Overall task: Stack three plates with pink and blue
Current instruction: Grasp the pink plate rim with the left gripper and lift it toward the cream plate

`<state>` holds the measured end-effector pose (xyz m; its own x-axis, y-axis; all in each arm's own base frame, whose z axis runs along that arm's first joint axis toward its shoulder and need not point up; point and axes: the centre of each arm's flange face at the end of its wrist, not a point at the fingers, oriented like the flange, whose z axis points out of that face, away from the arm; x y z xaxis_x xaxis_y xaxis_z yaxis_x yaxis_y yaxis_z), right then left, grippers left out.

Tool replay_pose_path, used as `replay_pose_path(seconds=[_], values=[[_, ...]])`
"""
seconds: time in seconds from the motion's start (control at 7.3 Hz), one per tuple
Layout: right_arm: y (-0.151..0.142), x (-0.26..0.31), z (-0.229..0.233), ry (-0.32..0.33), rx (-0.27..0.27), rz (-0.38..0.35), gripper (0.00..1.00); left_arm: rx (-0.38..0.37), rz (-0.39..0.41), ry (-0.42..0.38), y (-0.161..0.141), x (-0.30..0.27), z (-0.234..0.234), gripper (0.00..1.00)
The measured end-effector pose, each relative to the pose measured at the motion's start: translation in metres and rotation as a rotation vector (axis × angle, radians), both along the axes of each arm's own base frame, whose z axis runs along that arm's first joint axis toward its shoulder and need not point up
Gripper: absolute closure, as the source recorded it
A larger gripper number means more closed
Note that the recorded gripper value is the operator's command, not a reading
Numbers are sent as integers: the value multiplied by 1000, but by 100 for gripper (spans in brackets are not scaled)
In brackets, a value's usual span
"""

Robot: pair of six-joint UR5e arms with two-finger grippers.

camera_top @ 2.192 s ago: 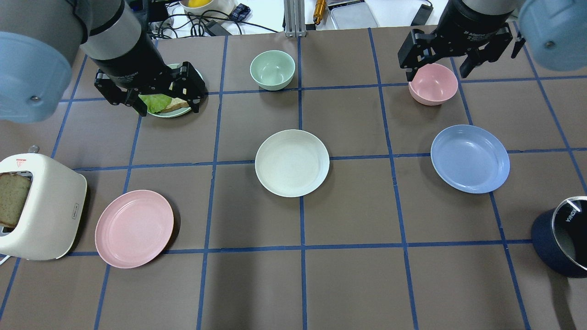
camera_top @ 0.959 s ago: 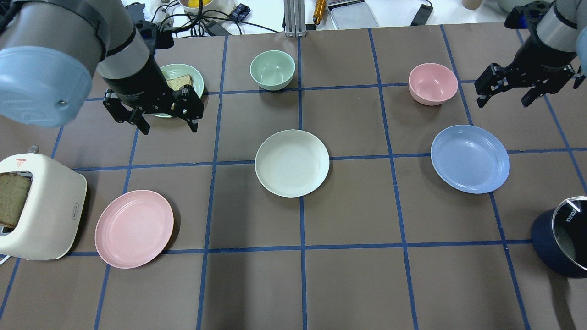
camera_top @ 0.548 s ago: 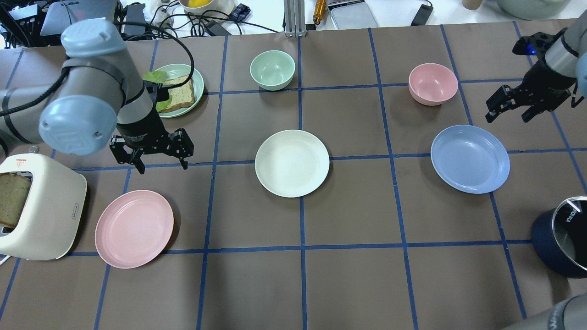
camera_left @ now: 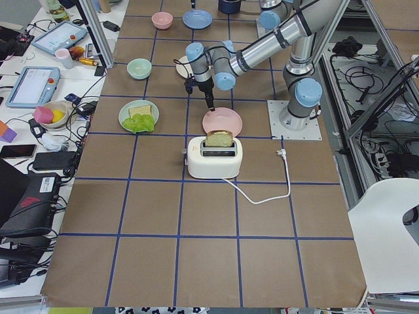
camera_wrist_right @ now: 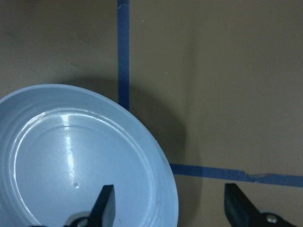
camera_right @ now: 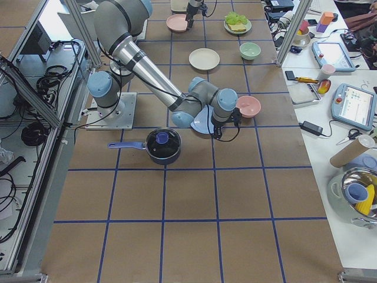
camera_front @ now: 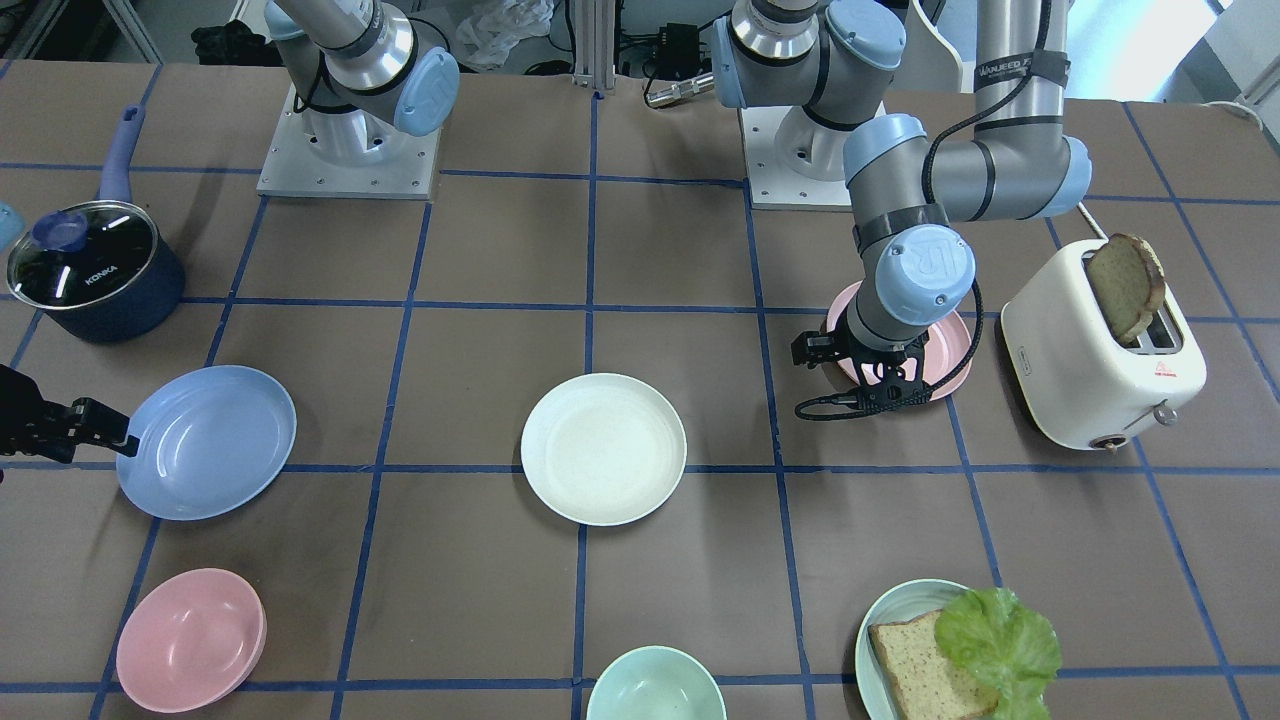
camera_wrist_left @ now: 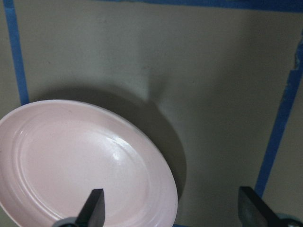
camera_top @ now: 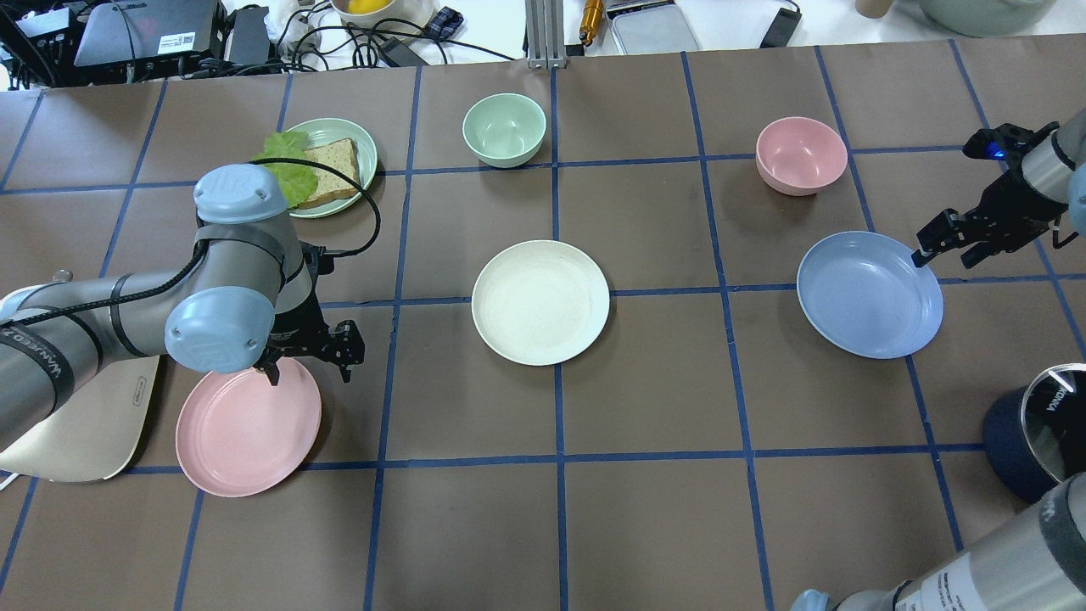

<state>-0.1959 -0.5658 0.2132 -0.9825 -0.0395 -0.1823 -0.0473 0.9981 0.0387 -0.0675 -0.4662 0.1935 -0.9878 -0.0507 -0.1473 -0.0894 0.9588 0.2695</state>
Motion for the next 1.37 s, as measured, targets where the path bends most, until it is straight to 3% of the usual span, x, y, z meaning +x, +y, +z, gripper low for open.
replay_pose_path(seconds=[0.14,0.27,0.68,0.96,1.23,1.37], values=[[4,-1,-6,-7,12,-3,28,9,-17,5,2,0,-8,89],[7,-1,-11,-13,22,-5,33,16,-34,10,3,0,-12,100],[14,2,-22,-25,44,-3,43,14,-44,17,2,-1,-13,100],[15,2,-26,-24,53,-2,86,-37,-18,25,-11,-7,5,100],[16,2,-28,-27,57,19,100,-81,27,34,-44,-34,38,100],[16,2,-28,-27,56,32,100,-94,51,33,-60,-62,56,100]])
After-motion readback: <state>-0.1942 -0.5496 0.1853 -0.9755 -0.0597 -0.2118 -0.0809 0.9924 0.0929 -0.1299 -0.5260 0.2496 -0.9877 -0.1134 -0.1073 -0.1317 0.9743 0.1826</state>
